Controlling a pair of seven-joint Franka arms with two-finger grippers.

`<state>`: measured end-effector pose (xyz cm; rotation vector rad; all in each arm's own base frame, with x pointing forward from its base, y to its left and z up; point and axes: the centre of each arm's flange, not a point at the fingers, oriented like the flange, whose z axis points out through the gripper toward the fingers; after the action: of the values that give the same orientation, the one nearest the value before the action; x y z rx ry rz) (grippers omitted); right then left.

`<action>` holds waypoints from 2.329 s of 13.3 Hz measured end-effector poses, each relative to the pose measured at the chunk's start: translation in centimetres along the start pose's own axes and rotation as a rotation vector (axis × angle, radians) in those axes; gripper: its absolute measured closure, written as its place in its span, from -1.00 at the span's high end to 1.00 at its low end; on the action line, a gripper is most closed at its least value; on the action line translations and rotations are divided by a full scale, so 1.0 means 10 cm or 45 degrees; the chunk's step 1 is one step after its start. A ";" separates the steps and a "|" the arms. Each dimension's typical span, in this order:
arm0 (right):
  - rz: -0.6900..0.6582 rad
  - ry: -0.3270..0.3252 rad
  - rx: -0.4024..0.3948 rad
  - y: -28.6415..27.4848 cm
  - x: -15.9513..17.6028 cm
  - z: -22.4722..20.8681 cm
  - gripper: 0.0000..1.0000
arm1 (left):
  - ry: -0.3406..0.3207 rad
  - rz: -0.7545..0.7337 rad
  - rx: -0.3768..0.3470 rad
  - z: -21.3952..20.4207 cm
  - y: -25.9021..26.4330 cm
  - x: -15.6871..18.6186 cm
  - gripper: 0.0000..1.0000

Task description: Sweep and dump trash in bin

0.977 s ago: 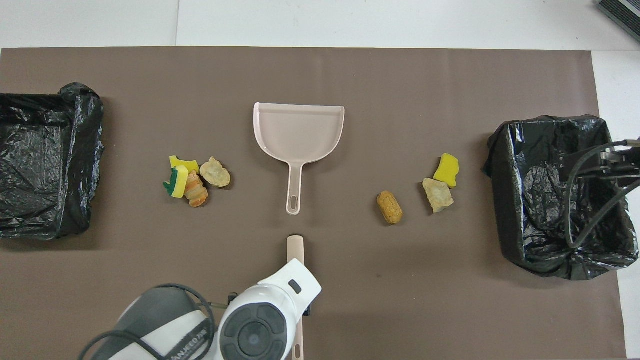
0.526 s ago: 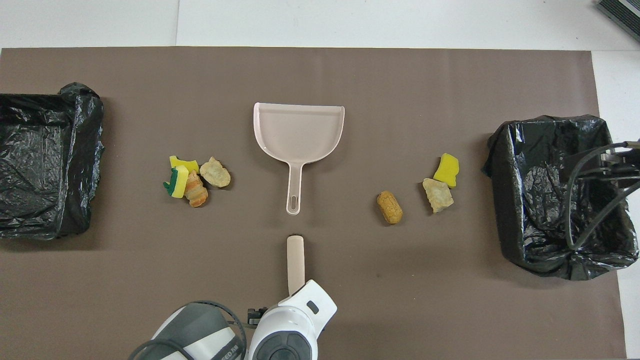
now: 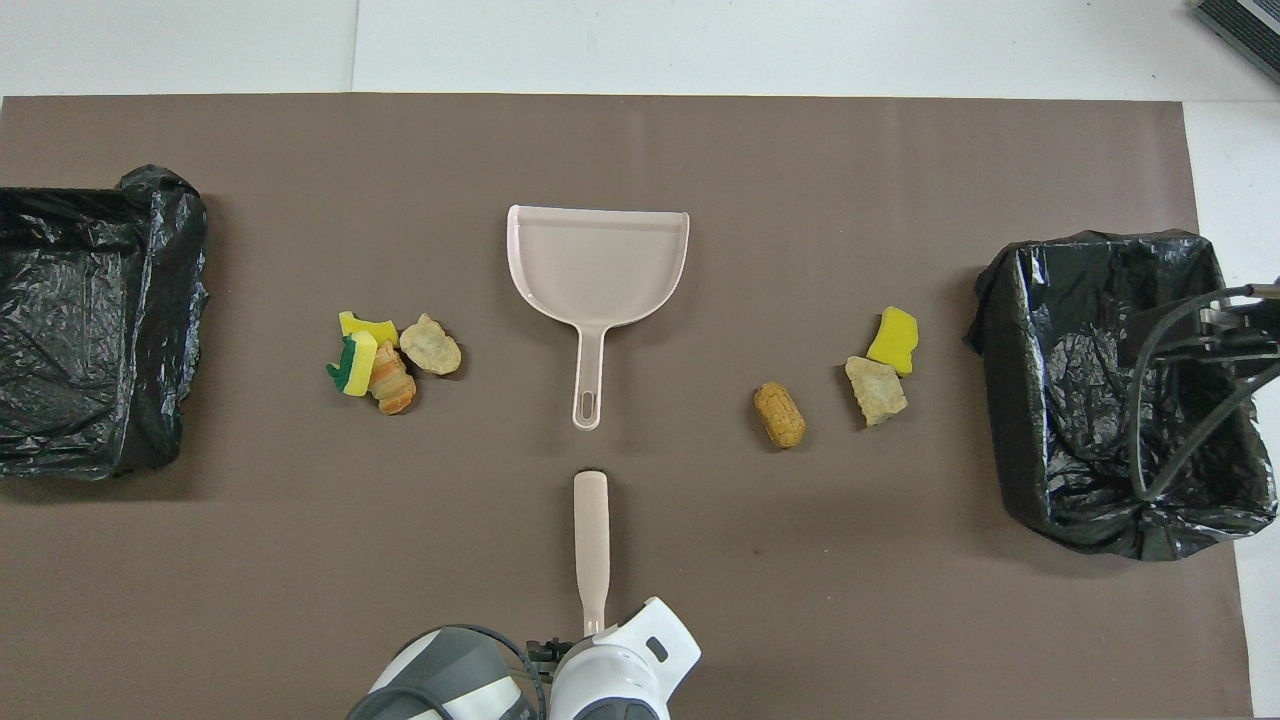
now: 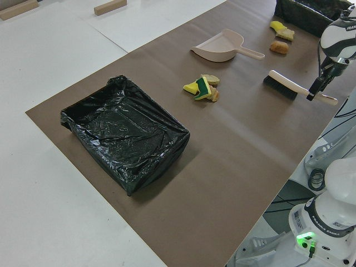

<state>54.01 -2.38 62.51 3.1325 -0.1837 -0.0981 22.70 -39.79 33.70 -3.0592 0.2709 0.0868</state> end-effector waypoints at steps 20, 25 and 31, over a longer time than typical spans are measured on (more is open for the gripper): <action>-0.144 0.128 0.027 -1.21 0.08 0.26 1.00 | -0.197 -0.243 0.033 -1.01 -2.04 1.04 -0.47; -0.048 0.168 0.069 -2.39 0.16 0.91 1.00 | -0.137 -0.221 -0.059 -1.09 -3.58 1.50 -0.47; 0.061 0.217 0.140 -3.53 0.07 1.72 1.00 | -0.126 -0.145 0.046 -0.62 -3.89 2.42 -0.47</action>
<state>57.77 32.59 45.10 3.2211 -0.2707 0.1854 53.71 -6.22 40.86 -3.0149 0.0913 0.2239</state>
